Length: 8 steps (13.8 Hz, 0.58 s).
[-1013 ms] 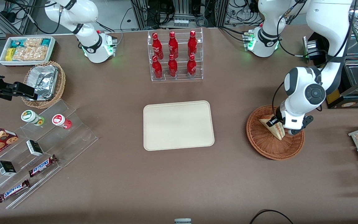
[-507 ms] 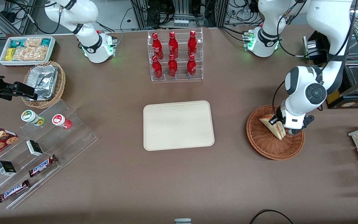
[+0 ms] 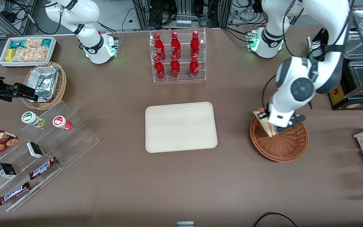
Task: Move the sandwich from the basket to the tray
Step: 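Lift the sandwich out of the basket and carry it toward the tray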
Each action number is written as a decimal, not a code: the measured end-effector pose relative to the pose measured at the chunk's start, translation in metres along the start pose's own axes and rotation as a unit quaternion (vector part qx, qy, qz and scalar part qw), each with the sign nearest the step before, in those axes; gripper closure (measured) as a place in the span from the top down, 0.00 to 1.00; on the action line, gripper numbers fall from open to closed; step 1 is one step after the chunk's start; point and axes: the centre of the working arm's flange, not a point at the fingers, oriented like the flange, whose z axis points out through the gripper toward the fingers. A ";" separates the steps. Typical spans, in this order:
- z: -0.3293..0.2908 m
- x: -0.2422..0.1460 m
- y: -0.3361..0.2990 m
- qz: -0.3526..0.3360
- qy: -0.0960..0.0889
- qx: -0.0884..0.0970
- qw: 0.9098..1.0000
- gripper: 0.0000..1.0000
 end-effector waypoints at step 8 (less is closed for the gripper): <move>0.004 -0.109 0.153 0.141 0.008 -0.001 0.990 0.15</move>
